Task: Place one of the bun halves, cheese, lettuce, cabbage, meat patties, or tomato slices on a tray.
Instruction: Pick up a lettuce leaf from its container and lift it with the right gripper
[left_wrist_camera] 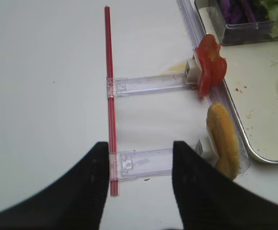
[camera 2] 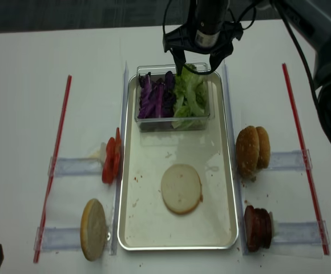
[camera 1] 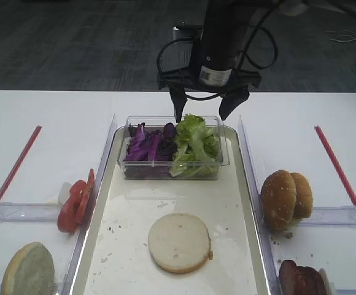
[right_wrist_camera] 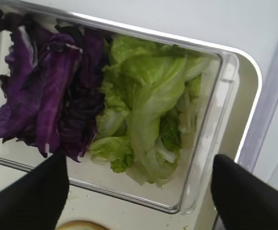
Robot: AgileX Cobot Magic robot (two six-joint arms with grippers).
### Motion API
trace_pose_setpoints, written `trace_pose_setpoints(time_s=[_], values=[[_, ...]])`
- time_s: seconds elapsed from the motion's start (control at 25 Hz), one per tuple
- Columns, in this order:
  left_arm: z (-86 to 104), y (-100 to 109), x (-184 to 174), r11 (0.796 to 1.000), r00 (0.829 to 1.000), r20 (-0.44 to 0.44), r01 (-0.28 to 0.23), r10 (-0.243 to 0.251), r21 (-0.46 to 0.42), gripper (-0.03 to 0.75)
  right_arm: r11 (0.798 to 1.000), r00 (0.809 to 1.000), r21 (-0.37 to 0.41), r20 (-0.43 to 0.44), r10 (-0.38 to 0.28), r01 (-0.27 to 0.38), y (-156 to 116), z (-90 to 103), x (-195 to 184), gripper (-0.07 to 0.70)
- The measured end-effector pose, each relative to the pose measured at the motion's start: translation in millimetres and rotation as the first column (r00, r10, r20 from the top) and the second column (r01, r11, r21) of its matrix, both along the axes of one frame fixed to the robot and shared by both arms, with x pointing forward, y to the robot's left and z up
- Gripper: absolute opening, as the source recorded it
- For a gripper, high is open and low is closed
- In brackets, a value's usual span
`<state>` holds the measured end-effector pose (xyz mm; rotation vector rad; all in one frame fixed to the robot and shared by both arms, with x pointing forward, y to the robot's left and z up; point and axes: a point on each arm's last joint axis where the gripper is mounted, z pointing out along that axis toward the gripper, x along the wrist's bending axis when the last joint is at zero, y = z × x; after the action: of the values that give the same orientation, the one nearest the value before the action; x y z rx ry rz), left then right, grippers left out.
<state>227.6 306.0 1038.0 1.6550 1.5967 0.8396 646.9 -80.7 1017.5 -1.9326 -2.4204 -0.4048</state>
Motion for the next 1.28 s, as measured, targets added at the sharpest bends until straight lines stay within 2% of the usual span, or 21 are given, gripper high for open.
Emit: trace_pose_setpoints(time_s=[0.32,0.64,1.04,1.28], values=[[0.0,0,0,1.000,1.000,0.000,0.000,0.000,0.000,0.297,1.000,0.999,-0.008,-0.038,0.016,-0.016,11,-17.4,-1,0.580],[0.0,0,0,1.000,1.000,0.000,0.000,0.000,0.000,0.297,1.000,0.996,-0.027,-0.086,0.013,-0.016,13,-43.1,3,0.571],[0.0,0,0,1.000,1.000,0.000,0.000,0.000,0.000,0.297,1.000,0.996,-0.013,-0.083,0.020,-0.021,18,-60.1,9,0.566],[0.0,0,0,1.000,1.000,0.000,0.000,0.000,0.000,0.297,0.999,0.995,-0.019,-0.098,0.029,-0.031,18,-68.5,10,0.513]])
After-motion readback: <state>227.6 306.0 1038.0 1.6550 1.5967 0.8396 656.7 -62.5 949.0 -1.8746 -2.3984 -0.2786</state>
